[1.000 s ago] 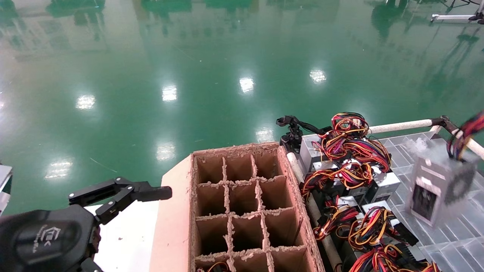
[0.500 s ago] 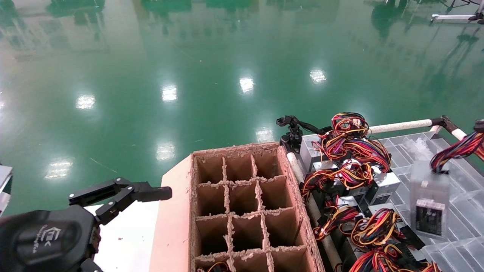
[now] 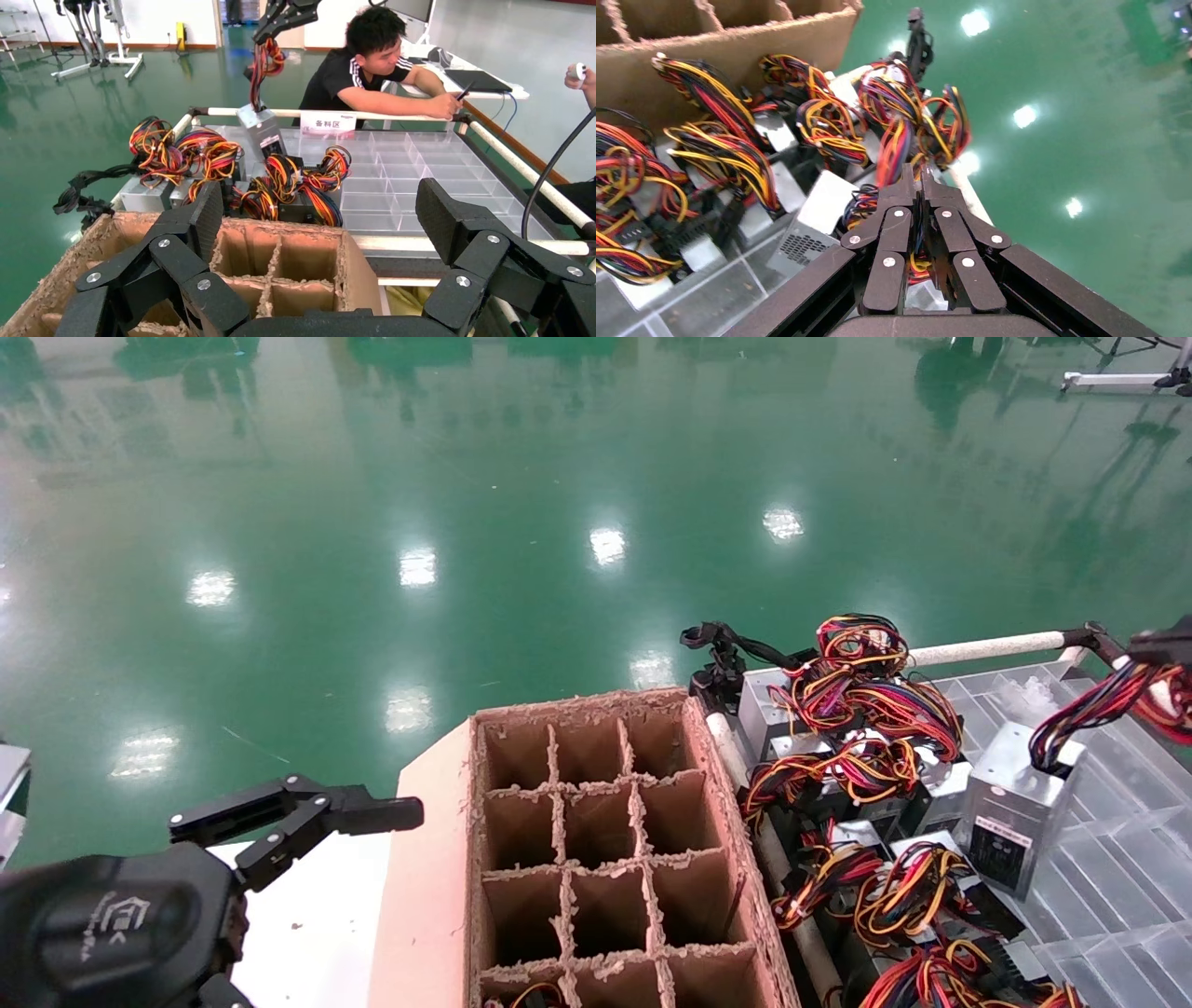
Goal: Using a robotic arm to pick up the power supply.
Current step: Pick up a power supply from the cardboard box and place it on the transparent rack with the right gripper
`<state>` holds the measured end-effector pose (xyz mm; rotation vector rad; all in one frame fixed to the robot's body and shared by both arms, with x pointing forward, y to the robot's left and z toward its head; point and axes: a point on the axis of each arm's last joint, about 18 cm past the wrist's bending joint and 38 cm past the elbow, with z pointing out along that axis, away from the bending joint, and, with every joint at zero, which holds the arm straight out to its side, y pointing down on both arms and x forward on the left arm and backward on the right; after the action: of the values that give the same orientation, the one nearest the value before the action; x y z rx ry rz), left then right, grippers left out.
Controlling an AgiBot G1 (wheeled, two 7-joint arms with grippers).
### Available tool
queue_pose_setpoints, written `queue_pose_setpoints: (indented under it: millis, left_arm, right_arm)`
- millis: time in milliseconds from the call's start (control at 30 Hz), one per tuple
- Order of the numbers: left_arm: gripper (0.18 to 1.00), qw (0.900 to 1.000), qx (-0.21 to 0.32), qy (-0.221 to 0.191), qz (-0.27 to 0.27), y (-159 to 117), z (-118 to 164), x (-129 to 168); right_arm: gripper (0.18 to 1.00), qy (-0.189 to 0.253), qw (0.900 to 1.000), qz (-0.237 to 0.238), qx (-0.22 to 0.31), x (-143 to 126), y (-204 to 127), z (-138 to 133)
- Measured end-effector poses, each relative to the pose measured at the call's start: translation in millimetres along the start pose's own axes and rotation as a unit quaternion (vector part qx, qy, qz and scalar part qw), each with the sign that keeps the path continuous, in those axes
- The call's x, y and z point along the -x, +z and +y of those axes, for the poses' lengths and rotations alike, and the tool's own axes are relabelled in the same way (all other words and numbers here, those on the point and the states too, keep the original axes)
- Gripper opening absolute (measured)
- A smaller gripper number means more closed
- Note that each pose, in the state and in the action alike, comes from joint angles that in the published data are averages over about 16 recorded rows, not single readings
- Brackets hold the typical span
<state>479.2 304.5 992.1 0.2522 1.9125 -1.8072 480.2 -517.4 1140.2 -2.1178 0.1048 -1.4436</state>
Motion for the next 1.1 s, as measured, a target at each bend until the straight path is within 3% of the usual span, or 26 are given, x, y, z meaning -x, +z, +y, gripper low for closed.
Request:
queue_pose_setpoints:
  millis: [667,1100]
  left_arm:
    - [1.001,1.0000,0.000,0.000,0.000,0.0,0.0,0.0]
    - [1.001,1.0000,0.000,0.000,0.000,0.0,0.0,0.0]
  right_arm:
    - [0.193,0.005,1.000,-0.028,0.001,2.3,35.4,15.0]
    - [0.192,-0.024,0.999,-0.035,0.032,0.4,45.9,27.7]
